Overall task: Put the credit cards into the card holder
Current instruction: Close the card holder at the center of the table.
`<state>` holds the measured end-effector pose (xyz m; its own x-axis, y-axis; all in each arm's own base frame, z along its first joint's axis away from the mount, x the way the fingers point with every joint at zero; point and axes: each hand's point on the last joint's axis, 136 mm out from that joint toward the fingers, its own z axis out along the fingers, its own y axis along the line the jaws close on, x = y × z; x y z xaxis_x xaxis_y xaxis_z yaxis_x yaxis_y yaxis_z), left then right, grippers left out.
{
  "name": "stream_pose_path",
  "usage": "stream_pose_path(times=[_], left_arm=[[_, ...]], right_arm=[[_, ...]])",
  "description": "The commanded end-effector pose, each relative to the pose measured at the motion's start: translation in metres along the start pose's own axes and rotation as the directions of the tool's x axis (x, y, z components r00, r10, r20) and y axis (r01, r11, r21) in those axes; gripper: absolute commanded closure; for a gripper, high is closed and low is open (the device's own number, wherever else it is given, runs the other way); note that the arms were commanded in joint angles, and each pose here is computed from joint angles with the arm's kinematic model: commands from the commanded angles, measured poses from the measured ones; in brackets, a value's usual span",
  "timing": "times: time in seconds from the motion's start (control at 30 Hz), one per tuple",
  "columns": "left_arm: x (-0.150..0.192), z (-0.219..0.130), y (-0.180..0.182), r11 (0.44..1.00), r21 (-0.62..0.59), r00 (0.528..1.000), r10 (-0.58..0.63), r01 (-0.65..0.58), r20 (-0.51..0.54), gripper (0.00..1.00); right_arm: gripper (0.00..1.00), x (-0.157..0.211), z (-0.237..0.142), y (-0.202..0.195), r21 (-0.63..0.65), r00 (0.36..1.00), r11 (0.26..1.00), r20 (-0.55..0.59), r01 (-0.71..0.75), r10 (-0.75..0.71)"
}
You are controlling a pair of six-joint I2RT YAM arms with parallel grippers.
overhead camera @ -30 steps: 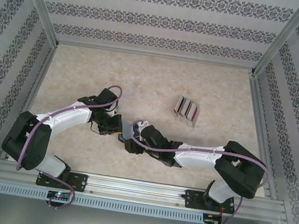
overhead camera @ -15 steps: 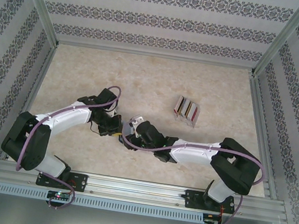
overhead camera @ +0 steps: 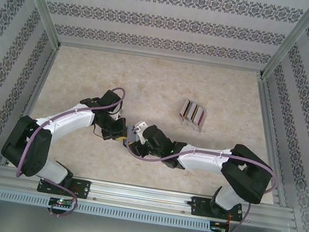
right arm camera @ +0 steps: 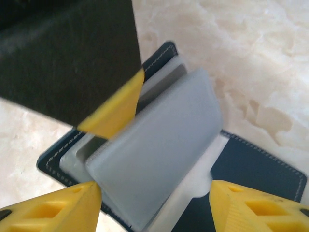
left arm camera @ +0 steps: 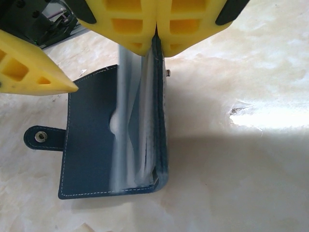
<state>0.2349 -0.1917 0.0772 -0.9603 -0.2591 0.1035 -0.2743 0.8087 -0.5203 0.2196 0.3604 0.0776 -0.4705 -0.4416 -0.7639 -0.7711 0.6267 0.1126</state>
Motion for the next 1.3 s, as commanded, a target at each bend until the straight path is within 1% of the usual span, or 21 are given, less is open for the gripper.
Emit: stream_pose_path(times=[0.0,0.07,0.2,0.3,0.4,0.5,0.67,0.7,0.77,0.8,0.83,0.93,1.03,1.17,1.27], left_arm=[[0.010,-0.010,-0.008,1.000,0.018,1.000,0.018,-0.018,-0.018,1.00],[0.010,-0.010,-0.007,1.000,0.008,1.000,0.012,-0.012,-0.024,1.00],[0.012,-0.012,-0.014,1.000,0.030,0.999,0.002,-0.001,-0.046,1.00],[0.012,-0.015,-0.013,1.000,0.015,0.999,0.011,-0.010,-0.037,1.00],[0.011,-0.015,-0.012,1.000,0.016,1.000,0.015,-0.014,-0.026,1.00],[0.011,-0.010,-0.009,1.000,0.018,1.000,0.007,-0.006,-0.030,1.00],[0.010,-0.009,-0.007,1.000,0.007,0.999,0.014,-0.013,-0.029,0.99],[0.010,-0.009,-0.006,1.000,-0.001,0.999,0.018,-0.018,-0.027,0.97],[0.008,-0.008,-0.005,0.999,-0.009,0.999,0.033,-0.033,-0.025,0.85],[0.008,-0.007,-0.005,0.999,-0.011,0.999,0.035,-0.036,-0.029,0.80],[0.008,-0.005,-0.005,0.999,-0.010,0.999,0.037,-0.037,-0.036,0.77],[0.007,0.001,-0.007,0.999,0.013,0.998,0.040,-0.039,-0.051,0.72],[0.006,0.003,-0.011,0.999,0.028,0.997,0.049,-0.047,-0.059,0.64],[0.001,0.003,-0.017,0.997,0.050,0.997,0.060,-0.058,-0.041,0.63],[-0.002,0.002,-0.024,0.995,0.073,0.997,0.064,-0.061,-0.035,0.65]], right_arm=[[0.40,-0.009,0.003,-0.013,0.074,0.999,0.996,0.009,0.044,-0.044],[0.40,-0.008,0.003,-0.015,0.081,0.998,0.995,0.006,0.065,-0.065],[0.41,-0.004,0.003,-0.003,0.021,0.994,0.994,0.004,0.110,-0.110],[0.41,0.003,0.004,-0.007,0.041,0.992,0.991,-0.020,0.126,-0.125],[0.42,0.009,0.010,-0.004,0.004,0.993,0.994,-0.044,0.108,-0.107],[0.48,0.014,0.017,0.001,-0.026,0.994,0.996,-0.065,0.086,-0.087],[0.50,0.033,0.022,-0.004,-0.010,0.991,0.999,-0.121,0.052,-0.053],[0.51,0.036,0.023,-0.004,-0.010,0.990,0.999,-0.133,0.051,-0.052],[0.52,0.045,0.024,-0.006,-0.006,0.986,0.999,-0.161,0.045,-0.046],[0.53,0.047,0.025,-0.006,-0.008,0.985,0.999,-0.168,0.040,-0.041],[0.57,0.048,0.026,-0.005,-0.016,0.985,0.999,-0.171,0.033,-0.035],[0.67,0.047,0.030,0.000,-0.048,0.985,0.999,-0.171,0.014,-0.022],[0.70,0.047,0.033,0.004,-0.070,0.986,0.998,-0.164,-0.005,-0.007],[0.70,0.046,0.036,0.008,-0.099,0.987,0.995,-0.159,-0.034,0.018],[0.69,0.046,0.035,0.008,-0.107,0.989,0.993,-0.144,-0.058,0.042]])
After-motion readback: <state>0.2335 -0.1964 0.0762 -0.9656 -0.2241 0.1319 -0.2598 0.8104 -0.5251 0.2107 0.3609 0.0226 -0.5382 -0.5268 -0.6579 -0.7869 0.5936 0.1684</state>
